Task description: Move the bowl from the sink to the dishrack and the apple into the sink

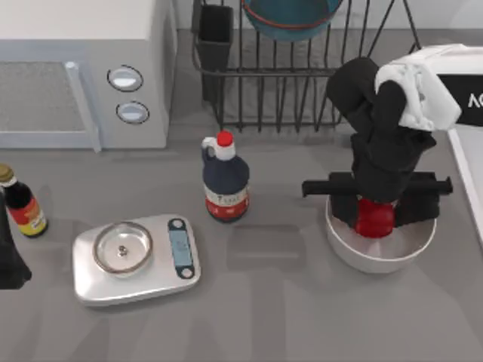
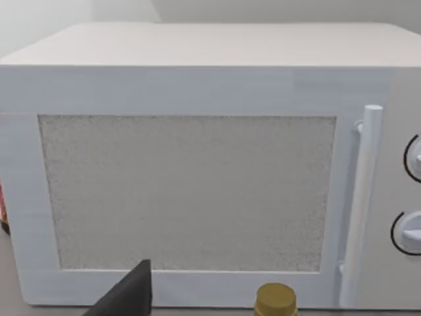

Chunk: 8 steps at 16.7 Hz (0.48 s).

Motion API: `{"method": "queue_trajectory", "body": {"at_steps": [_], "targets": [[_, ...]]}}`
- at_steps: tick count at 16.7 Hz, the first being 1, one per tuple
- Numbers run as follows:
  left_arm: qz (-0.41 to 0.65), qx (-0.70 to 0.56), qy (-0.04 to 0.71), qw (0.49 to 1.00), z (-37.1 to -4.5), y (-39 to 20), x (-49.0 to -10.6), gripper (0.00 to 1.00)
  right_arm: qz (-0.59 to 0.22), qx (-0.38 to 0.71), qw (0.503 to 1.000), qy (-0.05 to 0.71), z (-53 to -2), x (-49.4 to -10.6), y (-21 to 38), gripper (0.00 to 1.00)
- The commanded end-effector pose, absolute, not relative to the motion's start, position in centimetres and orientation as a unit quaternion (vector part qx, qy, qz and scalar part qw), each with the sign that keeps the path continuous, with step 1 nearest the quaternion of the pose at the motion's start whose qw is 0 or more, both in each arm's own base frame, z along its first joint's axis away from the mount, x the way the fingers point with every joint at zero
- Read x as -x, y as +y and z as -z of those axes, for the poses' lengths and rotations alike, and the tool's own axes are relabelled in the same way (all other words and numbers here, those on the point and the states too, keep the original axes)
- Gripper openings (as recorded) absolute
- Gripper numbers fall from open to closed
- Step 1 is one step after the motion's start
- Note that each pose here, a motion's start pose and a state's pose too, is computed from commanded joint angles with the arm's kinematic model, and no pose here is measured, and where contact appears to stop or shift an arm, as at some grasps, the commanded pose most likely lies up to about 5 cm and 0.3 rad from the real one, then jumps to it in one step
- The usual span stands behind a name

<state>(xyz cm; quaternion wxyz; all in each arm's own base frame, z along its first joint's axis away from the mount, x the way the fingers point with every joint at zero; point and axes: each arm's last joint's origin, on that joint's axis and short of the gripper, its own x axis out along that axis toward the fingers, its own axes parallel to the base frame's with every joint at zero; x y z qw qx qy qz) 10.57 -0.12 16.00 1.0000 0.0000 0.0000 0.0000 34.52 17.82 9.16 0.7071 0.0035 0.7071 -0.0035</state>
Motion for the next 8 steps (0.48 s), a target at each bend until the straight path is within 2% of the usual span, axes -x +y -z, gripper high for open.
{"method": "queue_trajectory", "body": {"at_steps": [5, 8], "targets": [[0.000, 0.000, 0.000, 1.000, -16.00, -0.12, -10.57, 1.00, 0.004, -0.004, 0.707, 0.707, -9.16, -34.52, 17.82, 0.02], [0.000, 0.000, 0.000, 1.000, -16.00, -0.12, -10.57, 1.00, 0.004, -0.004, 0.707, 0.707, -9.16, -34.52, 17.82, 0.00]]}}
